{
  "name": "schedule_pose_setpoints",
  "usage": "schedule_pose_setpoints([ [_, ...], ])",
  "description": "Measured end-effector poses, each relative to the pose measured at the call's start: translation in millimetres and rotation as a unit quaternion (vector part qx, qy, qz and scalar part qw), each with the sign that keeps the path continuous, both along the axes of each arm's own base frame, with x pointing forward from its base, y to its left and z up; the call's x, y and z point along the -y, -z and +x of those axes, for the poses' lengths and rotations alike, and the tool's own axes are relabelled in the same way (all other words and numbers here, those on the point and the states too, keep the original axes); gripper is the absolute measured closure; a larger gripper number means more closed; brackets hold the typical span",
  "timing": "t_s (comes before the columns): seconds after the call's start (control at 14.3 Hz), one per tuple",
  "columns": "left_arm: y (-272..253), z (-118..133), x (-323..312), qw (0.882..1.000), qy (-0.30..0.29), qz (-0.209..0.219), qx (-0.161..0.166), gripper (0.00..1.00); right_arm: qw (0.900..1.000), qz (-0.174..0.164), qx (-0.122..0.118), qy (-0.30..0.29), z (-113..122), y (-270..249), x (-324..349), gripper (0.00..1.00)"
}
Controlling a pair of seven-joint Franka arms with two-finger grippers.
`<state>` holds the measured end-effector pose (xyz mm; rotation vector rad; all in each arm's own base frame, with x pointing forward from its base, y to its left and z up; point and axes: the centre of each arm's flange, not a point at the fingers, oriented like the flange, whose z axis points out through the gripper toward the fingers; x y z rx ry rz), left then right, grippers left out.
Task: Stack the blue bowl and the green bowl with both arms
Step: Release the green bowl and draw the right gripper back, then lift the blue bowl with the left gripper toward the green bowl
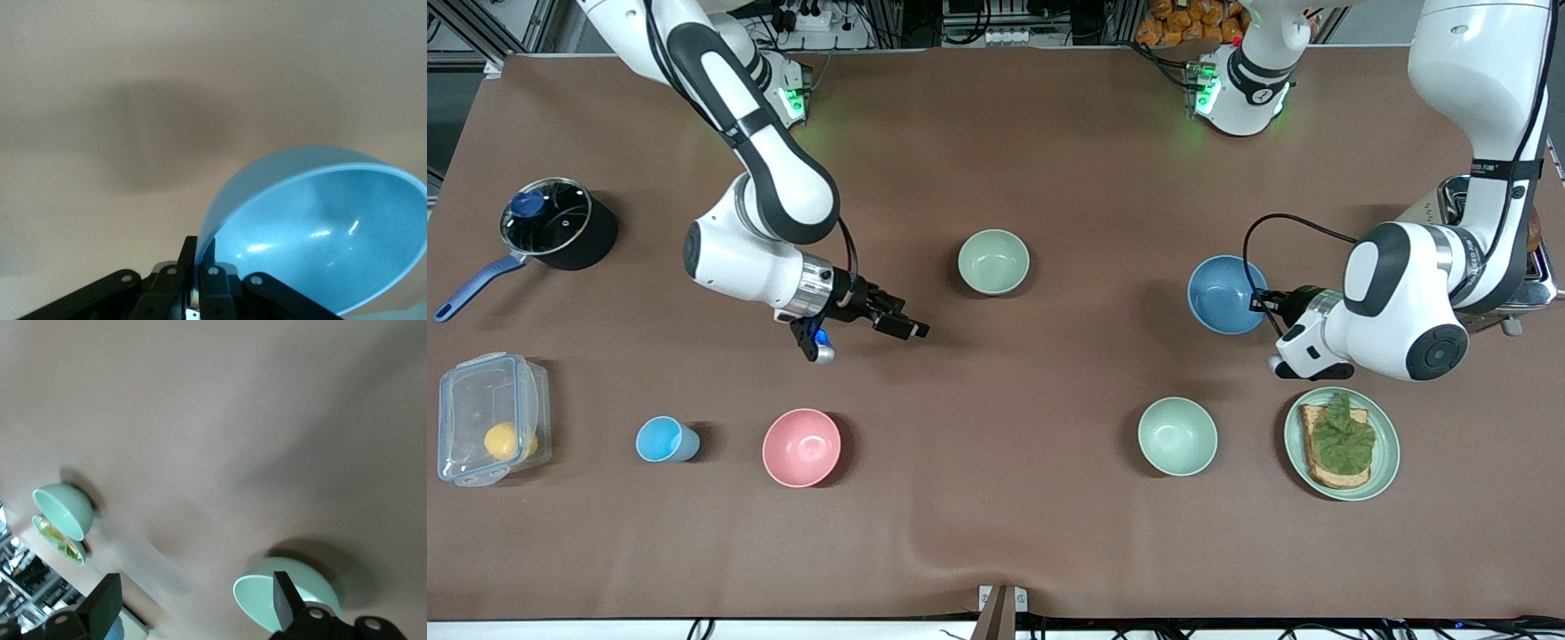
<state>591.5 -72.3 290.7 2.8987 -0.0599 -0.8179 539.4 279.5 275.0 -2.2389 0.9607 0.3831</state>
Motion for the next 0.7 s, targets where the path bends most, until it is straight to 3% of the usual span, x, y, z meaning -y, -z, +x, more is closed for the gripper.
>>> schedule_pose_setpoints([
  [0.42,2.0,-0.8,-0.1,1.0,0.0,0.0,-0.004,0.95,0.995,-0.029,-0.089,0.018,-26.1,82.6,11.3,0.0],
  [0.7,5.2,-2.9,-0.4,1.0,0.001,0.0,-0.013,0.95,0.989,-0.034,-0.135,0.059,-26.2,93.3,9.7,0.0],
])
